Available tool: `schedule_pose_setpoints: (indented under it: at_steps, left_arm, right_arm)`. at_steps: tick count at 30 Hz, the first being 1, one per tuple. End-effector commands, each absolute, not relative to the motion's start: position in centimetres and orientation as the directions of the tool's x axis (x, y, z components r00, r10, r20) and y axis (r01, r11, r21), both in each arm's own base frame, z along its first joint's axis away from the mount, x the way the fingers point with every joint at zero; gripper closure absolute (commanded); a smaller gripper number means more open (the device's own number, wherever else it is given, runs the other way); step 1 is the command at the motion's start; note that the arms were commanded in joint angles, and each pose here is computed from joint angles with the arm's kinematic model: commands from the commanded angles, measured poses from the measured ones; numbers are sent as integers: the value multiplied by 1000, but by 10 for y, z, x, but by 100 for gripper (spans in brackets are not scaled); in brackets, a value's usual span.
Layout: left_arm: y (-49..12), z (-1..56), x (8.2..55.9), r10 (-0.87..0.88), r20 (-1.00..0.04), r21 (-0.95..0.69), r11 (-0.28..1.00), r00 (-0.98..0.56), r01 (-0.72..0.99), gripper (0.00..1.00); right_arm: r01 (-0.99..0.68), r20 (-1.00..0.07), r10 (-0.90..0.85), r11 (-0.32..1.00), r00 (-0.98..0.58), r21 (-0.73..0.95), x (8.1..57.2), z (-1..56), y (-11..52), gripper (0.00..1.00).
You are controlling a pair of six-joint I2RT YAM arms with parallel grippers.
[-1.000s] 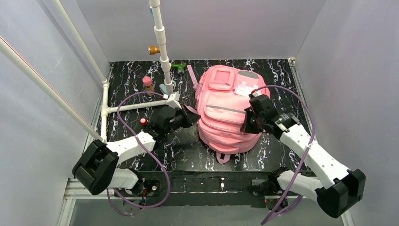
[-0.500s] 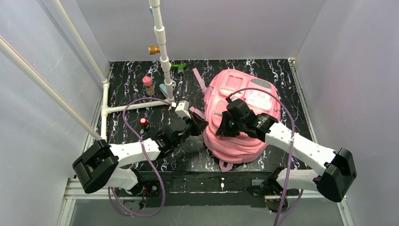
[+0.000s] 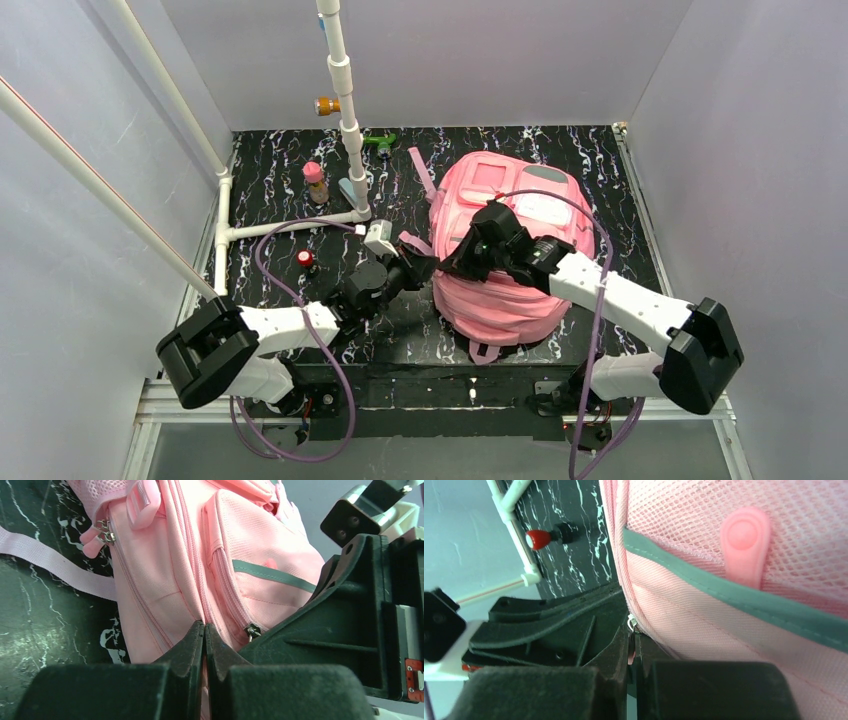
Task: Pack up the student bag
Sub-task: Unzip the student bag at the center of the board.
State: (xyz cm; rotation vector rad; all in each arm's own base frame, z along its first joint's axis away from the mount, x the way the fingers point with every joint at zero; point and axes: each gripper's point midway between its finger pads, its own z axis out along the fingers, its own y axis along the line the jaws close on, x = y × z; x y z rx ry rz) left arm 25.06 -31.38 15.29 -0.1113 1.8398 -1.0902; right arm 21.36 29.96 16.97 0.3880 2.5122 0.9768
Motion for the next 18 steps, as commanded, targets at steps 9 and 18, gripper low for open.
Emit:
schedule_pose_setpoints:
  at_steps: [9,18]
  left_arm:
    - [-335,216,223,-561,-651,-753,396,-510,526,100]
    - [-327,202,206,-509,-632,-775,398,-584,491,43]
  right_arm:
    - [99,-166,662,343,-731,934,279,294,350,99]
    - [138,-108,714,277,-692,951,275,285,322,99]
